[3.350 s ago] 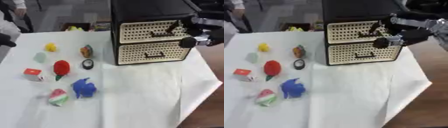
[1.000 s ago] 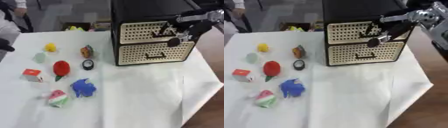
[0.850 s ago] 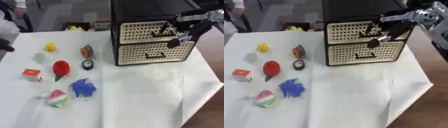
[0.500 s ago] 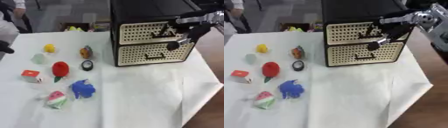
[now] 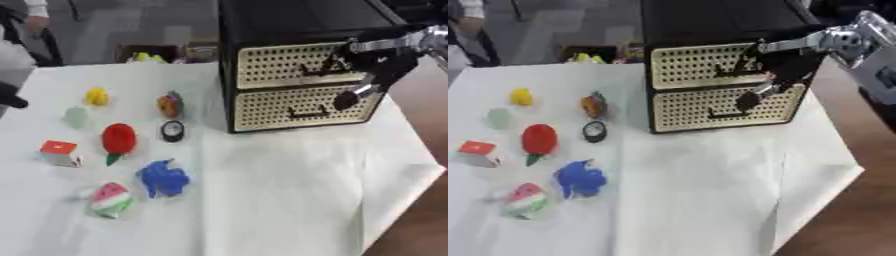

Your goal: Pick up objects from table and place into drawer.

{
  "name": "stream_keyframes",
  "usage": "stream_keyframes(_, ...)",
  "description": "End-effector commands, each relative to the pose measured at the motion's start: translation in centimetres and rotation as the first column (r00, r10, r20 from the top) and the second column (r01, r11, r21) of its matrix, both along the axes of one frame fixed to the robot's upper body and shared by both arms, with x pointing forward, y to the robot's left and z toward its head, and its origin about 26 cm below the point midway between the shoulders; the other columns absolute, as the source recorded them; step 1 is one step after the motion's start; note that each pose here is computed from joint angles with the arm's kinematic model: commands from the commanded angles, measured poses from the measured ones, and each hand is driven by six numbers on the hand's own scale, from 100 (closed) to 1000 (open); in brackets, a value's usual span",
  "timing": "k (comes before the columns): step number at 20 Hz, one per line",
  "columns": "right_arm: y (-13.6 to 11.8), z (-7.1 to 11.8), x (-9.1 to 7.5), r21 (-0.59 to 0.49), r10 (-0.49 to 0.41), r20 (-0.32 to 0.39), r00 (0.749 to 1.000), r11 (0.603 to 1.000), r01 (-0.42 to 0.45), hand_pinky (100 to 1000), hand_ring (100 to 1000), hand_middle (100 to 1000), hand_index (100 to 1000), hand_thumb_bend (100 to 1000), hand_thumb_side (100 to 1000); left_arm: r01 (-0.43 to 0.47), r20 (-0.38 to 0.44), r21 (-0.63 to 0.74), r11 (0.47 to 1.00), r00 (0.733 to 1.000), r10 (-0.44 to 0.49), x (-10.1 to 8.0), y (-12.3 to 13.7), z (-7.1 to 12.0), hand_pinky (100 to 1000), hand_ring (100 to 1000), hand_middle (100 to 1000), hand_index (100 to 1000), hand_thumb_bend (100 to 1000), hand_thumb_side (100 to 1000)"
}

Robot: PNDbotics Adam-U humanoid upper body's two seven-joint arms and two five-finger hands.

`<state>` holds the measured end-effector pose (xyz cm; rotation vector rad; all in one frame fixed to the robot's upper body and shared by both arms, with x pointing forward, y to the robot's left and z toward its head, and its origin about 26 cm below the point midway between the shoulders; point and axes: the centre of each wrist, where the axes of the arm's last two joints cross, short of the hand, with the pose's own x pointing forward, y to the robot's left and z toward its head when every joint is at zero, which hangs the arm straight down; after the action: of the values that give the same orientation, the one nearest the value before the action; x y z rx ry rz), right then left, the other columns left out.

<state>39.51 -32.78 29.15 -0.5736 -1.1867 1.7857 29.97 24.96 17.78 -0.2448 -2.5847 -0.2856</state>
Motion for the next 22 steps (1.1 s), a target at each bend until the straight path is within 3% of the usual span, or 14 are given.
stream_keyframes(1, -0.55, 0.74, -0.04, -0.023, -0.015, 0.006, 1.0, 1.0, 0.015, 100, 100, 100, 845, 893, 808, 0.006, 0.03, 0.014, 1.0, 1.0, -0.007, -0.16, -0.1, 0.79, 548, 613, 613, 796, 100, 881)
stream_keyframes(22, -0.91, -0.07, -0.64, -0.036, -0.004, -0.026, 1.0, 0.999, 0.004, 100, 100, 100, 813, 882, 776, 0.009, 0.031, 0.014, 1.0, 0.999, -0.01, -0.13, -0.15, 0.85, 548, 614, 613, 794, 100, 882)
